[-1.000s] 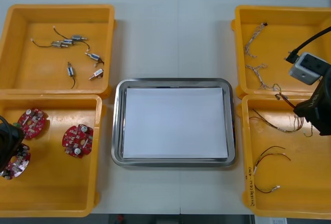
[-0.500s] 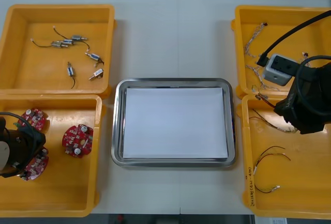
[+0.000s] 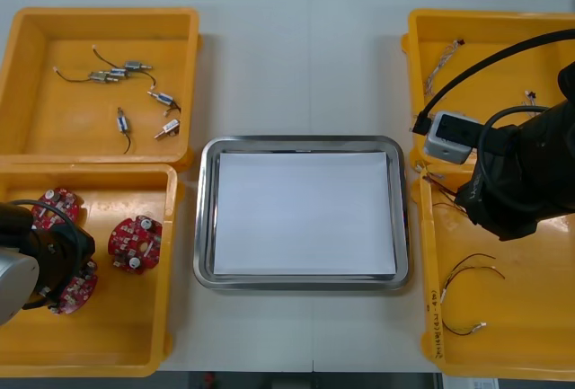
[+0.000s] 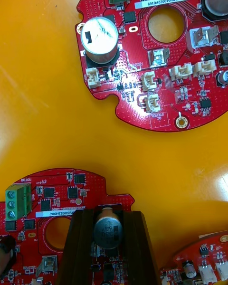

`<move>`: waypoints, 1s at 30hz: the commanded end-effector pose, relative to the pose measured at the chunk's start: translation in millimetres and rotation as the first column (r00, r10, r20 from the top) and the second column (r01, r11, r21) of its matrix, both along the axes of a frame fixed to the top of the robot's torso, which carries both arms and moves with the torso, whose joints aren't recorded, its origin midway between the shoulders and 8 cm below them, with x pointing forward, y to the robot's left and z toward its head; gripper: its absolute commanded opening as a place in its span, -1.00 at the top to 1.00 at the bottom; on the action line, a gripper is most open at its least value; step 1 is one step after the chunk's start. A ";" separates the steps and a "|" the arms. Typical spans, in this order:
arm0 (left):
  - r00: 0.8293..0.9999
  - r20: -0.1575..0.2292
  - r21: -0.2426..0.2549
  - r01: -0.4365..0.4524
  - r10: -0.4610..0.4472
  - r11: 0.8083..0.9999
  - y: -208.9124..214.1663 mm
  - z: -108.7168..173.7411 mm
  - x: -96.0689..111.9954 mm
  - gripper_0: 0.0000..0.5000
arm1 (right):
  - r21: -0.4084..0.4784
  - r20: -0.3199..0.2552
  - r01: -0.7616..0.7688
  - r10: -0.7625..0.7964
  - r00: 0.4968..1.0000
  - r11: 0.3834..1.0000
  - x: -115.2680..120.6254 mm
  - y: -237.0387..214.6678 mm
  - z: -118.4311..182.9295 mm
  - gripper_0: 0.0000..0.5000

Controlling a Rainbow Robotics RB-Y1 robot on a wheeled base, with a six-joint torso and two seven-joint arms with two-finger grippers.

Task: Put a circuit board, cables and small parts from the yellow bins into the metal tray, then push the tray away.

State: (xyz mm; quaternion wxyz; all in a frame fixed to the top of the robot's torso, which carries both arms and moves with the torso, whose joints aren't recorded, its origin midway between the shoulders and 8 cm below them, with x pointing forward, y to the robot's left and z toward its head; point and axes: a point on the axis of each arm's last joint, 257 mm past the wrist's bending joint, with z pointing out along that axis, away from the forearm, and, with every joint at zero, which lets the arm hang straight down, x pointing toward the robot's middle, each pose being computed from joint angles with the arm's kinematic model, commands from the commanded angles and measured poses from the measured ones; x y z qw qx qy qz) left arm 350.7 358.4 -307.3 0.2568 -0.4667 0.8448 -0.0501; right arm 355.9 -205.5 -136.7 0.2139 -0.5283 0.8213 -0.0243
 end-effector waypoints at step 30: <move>1.000 0.011 0.013 -0.026 0.026 1.000 34.6 44.8 6.6 -1.00 | -0.075 0.020 0.000 0.001 1.000 0.997 -1.1 -8.6 7.4 1.00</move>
